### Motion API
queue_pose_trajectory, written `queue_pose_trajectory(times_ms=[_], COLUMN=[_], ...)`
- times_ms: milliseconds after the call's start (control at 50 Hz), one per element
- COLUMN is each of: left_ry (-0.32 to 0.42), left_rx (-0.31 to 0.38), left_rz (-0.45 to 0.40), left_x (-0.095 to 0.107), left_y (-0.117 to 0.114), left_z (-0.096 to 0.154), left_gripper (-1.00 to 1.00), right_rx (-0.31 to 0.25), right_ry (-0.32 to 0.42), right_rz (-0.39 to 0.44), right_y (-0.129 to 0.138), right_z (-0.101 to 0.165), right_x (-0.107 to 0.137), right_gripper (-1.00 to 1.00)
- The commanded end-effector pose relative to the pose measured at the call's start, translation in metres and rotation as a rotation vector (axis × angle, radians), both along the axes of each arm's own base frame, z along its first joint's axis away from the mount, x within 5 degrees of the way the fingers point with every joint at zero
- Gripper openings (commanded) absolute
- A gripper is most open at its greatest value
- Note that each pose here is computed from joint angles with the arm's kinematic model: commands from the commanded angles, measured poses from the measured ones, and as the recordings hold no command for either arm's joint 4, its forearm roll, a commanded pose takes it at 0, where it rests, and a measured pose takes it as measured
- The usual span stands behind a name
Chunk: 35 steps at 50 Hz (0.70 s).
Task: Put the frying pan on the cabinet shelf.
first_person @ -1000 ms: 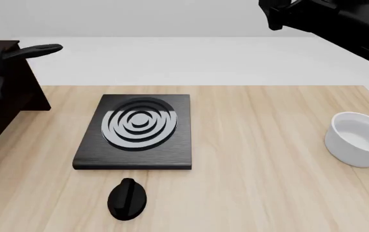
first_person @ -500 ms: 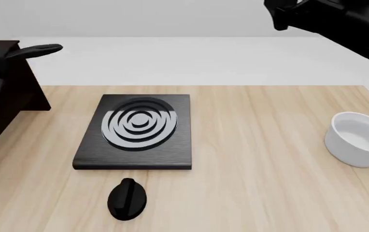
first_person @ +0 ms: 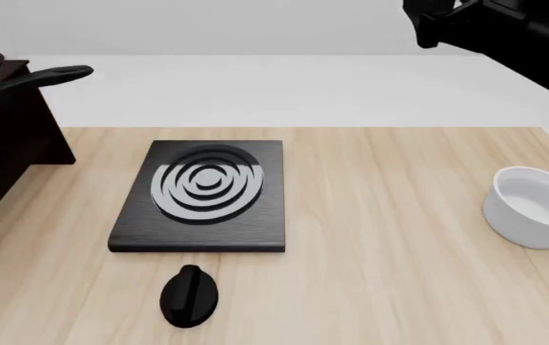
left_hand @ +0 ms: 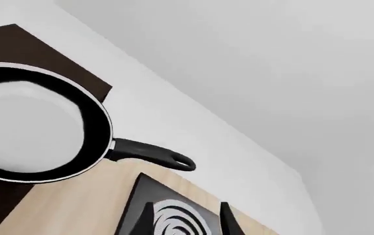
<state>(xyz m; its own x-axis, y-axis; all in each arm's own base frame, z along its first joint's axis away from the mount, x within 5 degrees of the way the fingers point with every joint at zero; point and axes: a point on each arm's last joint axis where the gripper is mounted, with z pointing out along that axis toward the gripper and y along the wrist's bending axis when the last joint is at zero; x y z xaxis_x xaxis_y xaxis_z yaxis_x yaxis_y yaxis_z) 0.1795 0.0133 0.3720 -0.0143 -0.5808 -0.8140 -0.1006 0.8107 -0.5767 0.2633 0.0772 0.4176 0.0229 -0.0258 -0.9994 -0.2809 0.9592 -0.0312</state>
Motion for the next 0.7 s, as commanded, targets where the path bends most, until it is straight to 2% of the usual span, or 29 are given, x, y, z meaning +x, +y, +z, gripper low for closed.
queue_pose_trajectory(times_ms=[20, 120, 180, 280, 520, 700], left_ry=[0.007, 0.002, 0.008, 0.005, 0.006, 0.01], left_rx=[0.235, 0.307, 0.284, 0.303, 0.338, 0.358], left_rz=[-0.023, -0.016, -0.039, -0.045, -0.065, -0.079], left_x=[-0.026, -0.037, -0.047, -0.056, -0.092, -0.101], left_y=[-0.003, -0.002, -0.006, -0.007, -0.011, -0.012], left_z=[0.014, 0.013, 0.011, 0.009, 0.016, 0.016], left_gripper=[1.0, 1.0, 1.0, 1.0, 1.0, 1.0], right_rx=[0.003, 0.004, 0.004, 0.007, 0.009, 0.008], right_ry=[-0.006, -0.007, -0.007, -0.008, -0.015, -0.014], right_rz=[-0.005, -0.004, -0.004, -0.005, -0.006, 0.0], right_y=[-0.002, -0.002, -0.002, -0.002, -0.003, -0.001], right_z=[-0.001, 0.0, -0.001, -0.001, -0.001, -0.003], right_x=[-0.003, -0.003, -0.003, -0.004, -0.003, -0.003], right_gripper=[1.0, 1.0, 1.0, 1.0, 1.0, 1.0])
